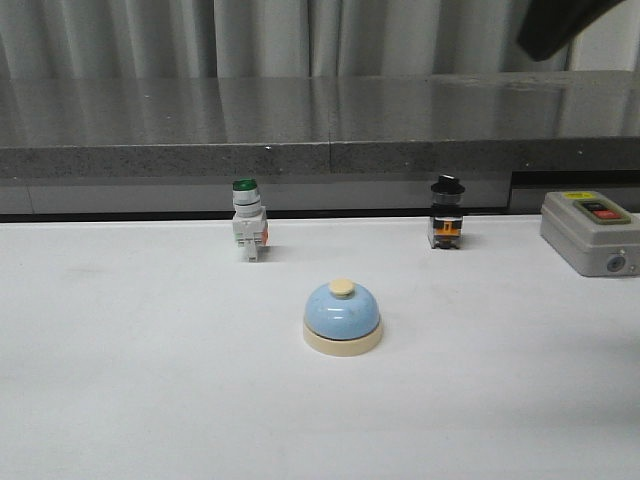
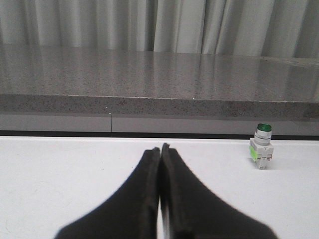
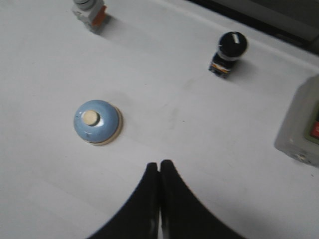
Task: Place and press bell with both arms
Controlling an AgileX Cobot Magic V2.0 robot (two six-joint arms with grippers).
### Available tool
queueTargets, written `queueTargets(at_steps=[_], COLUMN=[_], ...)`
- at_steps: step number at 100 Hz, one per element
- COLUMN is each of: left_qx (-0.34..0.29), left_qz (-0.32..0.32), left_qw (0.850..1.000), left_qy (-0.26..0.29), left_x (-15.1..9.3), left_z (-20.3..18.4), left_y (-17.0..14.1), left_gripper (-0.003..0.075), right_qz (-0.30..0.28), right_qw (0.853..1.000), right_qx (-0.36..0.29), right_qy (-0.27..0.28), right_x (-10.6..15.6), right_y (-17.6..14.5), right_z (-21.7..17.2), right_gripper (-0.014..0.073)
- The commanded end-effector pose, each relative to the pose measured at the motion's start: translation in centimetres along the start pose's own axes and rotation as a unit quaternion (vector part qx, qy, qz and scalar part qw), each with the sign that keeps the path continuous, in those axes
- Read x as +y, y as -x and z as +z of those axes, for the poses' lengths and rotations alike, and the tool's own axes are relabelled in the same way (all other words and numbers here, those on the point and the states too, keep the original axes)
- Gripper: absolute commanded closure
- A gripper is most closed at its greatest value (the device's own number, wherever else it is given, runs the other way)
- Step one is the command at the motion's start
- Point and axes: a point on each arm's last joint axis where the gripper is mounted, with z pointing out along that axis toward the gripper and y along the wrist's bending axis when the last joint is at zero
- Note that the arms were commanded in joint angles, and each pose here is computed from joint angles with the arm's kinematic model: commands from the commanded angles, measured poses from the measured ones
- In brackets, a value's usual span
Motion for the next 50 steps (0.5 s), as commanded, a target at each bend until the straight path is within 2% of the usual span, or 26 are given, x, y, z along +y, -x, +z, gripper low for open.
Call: queueTargets(at_steps=[1, 26, 50], left_qx=[-0.038, -0.038, -0.038], left_qz=[-0.008, -0.008, -0.008], left_qw=[0.999, 0.999, 0.999], left_qy=[0.000, 0.000, 0.000], left_x=[0.1, 0.1, 0.1], left_z=[-0.1, -0.1, -0.1], left_y=[-0.4, -0.4, -0.4], left_gripper=[0.0741, 0.0741, 0.0741], right_qz=[0.015, 0.054, 0.059], right_qw=[0.996, 0.981, 0.963], right_qx=[-0.083, -0.162, -0.236], right_qy=[-0.027, -0.087, -0.117], right_x=[-1.1, -2.6, -1.8], right_y=[-0.5, -6.0, -10.8], right_z=[-3.4, -7.4, -10.4], right_gripper=[0.0655, 0.0655, 0.0655])
